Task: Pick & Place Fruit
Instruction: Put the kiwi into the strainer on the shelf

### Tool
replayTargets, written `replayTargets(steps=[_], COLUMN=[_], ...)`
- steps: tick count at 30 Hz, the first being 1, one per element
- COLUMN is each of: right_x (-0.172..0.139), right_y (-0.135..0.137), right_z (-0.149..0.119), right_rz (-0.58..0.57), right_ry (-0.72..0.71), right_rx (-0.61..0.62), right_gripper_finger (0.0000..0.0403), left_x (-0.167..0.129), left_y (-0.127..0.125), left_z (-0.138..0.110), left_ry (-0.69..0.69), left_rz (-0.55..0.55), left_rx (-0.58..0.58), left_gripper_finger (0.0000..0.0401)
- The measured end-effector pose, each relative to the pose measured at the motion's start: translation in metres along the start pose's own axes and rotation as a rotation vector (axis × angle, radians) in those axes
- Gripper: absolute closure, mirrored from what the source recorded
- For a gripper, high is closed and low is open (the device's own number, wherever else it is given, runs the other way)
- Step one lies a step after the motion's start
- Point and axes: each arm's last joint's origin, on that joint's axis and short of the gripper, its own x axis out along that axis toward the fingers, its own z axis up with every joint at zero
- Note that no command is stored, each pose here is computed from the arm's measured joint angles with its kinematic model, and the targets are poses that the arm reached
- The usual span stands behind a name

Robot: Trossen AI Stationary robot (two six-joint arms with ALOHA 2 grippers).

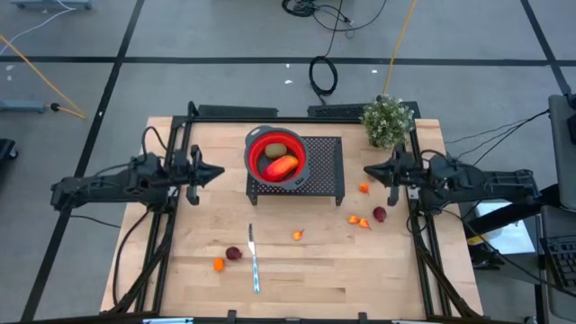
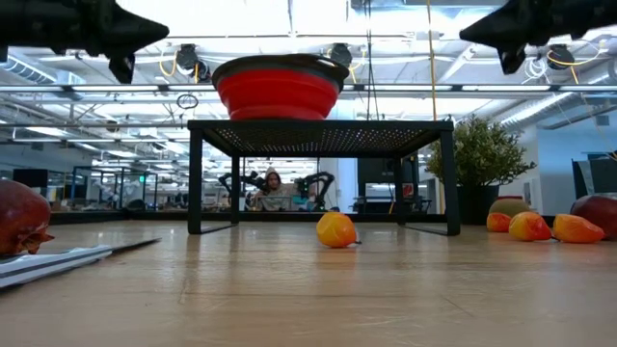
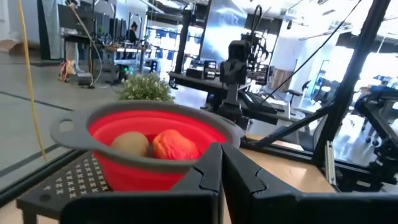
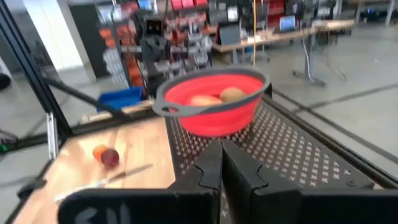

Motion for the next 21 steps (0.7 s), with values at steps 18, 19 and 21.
replayTargets(steps=[18, 19, 21], right_x=[0.029, 0.031, 0.035], right_y=[0.015, 0.016, 0.016], right_z=[0.044, 0.044, 0.043], right_rz=[-0.082, -0.09, -0.106], right_ry=[0.474, 0.516, 0.594], right_rx=[-0.102, -0.111, -0.128], right_gripper_finger=[0.0403, 0.0403, 0.0403], left_x=[-0.003, -0.003, -0.003], left_y=[0.006, 0.006, 0.006], left_z=[-0.031, -0.032, -0.034], left_ry=[0.021, 0.026, 0.032], left_rz=[-0.013, -0.012, -0.011], left_rx=[0.006, 0.006, 0.005], left_gripper_finger=[0.0391, 0.0394, 0.0399])
